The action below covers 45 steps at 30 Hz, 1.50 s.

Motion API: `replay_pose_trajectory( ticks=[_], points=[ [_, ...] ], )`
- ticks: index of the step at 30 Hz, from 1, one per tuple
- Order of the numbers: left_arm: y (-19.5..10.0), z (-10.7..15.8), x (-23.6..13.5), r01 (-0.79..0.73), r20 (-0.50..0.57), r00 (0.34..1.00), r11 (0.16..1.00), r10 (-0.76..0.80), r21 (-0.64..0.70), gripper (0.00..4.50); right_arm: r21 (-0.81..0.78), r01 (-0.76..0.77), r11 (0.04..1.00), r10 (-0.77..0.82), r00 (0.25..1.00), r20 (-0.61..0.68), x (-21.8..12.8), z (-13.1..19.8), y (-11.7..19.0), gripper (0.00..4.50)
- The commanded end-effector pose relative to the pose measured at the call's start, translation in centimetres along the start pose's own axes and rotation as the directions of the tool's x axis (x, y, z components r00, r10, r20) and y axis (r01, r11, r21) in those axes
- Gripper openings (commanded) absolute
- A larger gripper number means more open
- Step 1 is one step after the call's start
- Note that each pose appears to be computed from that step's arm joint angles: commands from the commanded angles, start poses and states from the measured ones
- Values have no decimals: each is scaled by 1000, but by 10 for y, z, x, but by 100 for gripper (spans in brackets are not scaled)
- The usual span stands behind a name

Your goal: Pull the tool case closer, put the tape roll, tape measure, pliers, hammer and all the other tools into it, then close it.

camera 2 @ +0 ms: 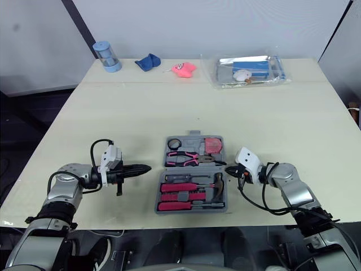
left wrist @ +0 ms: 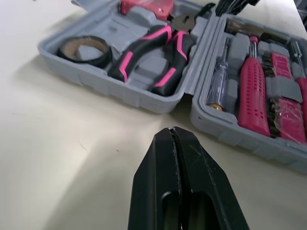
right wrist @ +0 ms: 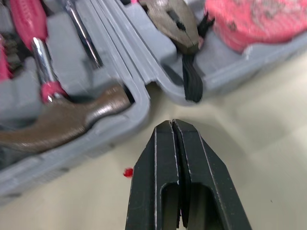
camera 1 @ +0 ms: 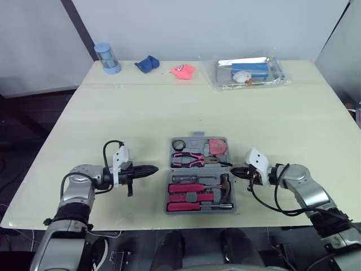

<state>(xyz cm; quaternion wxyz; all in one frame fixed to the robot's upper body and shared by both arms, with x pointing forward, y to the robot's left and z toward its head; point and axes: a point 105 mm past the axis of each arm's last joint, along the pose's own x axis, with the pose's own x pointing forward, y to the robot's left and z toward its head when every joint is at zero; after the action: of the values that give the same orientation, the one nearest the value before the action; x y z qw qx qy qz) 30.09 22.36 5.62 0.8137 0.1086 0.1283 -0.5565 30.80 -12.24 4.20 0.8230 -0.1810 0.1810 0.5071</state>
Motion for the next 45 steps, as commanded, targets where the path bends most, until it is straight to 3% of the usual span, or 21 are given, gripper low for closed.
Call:
replay_pose_trajectory(
  ticks=[1, 15, 45],
  points=[
    [1, 0, 1, 13, -15, 1000, 1000, -13, 12, 1, -39, -1, 999, 2, 1000, 19, 1, 8, -1, 0],
    [2, -25, 20, 50, -134, 990, 998, -53, -24, 1, -52, 5, 999, -5, 1000, 15, 3, 9, -2, 0],
    [-3, -18, 60, 124, -119, 985, 992, -122, 13, 1, -66, 13, 998, -12, 1000, 15, 6, 11, -3, 0]
  ],
)
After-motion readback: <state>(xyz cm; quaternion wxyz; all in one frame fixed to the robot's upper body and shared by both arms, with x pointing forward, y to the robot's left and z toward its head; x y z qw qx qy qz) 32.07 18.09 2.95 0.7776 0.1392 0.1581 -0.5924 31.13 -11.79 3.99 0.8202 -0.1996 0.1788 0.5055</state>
